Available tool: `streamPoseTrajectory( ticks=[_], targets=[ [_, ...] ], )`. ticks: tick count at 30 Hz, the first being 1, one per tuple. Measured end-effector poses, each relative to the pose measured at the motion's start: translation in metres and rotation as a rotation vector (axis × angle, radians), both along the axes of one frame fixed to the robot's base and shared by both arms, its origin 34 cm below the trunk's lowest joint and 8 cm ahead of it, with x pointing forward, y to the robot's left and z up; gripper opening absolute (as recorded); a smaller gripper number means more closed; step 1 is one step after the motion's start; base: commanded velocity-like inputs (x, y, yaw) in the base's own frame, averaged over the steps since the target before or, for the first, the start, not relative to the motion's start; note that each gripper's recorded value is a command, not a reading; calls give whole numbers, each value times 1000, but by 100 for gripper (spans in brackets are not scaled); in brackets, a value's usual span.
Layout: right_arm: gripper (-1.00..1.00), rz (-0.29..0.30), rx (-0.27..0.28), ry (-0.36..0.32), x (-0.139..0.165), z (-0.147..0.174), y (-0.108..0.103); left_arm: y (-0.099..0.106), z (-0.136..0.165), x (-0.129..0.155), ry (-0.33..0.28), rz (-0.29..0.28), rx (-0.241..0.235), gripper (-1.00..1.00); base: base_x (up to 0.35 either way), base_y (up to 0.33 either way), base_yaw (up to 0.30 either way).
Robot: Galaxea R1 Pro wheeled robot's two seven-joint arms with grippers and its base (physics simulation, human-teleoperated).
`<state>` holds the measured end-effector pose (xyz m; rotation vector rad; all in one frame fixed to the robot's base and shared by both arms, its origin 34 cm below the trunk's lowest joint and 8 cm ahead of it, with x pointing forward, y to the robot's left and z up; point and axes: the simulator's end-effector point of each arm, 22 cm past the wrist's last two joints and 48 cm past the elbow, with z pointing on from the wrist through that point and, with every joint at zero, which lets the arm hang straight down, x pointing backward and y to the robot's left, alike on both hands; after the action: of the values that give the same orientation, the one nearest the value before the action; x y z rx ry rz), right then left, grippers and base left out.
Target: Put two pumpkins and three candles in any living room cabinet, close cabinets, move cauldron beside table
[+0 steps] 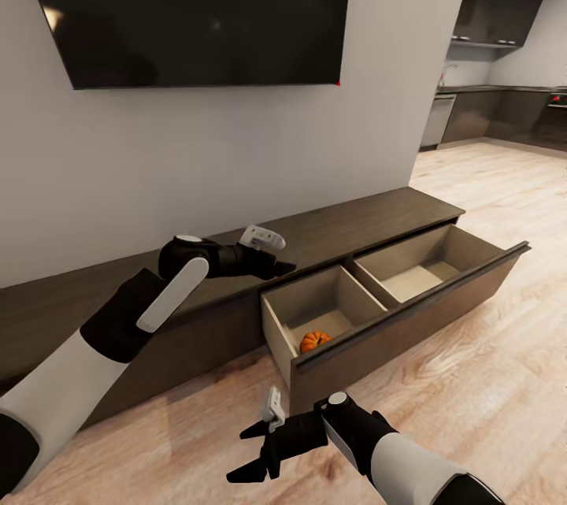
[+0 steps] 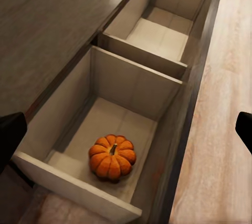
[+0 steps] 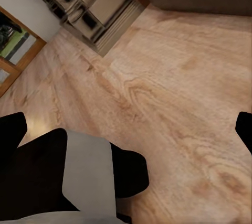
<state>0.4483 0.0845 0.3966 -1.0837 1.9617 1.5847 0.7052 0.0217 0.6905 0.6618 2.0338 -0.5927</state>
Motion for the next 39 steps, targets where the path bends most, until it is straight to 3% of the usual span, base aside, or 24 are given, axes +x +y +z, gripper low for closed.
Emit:
streamPoseTrajectory(
  ticks=[8,16,19,24,28,30,33,34,36,38,39],
  targets=[
    [100,-5,-5,-15,0,2,-2,3,4,-1,-5,8,6,100,-9,0,0],
    [100,-21,-17,-52,3,8,-5,2,23,-6,-50,9,6,100,0,0,0],
    [100,-23,-18,-69,5,12,-6,8,23,-6,-55,18,22,100,0,0,0],
    [100,-43,-30,-102,7,12,-9,22,16,-3,-66,37,5,100,0,0,0],
    [100,-98,-106,-98,1,-16,-28,39,-2,-9,-67,45,-10,100,0,0,0],
    [100,-140,-142,-112,2,-32,-38,50,-27,-12,-59,71,-3,100,0,0,0],
    [100,-157,-175,-133,3,-42,-44,68,-66,-22,-39,117,8,100,0,0,0],
    [100,-164,-236,-155,4,-59,-64,92,-85,-26,-36,166,-4,100,0,0,0],
    [100,-185,-295,-171,7,-73,-85,104,-95,-30,-35,183,-3,100,0,0,0],
    [100,-216,-386,-176,4,-98,-127,115,-119,-42,-17,185,22,100,0,0,0],
    [100,-268,-417,-159,3,-110,-149,122,-129,-48,-7,193,28,100,0,0,0]
  ],
)
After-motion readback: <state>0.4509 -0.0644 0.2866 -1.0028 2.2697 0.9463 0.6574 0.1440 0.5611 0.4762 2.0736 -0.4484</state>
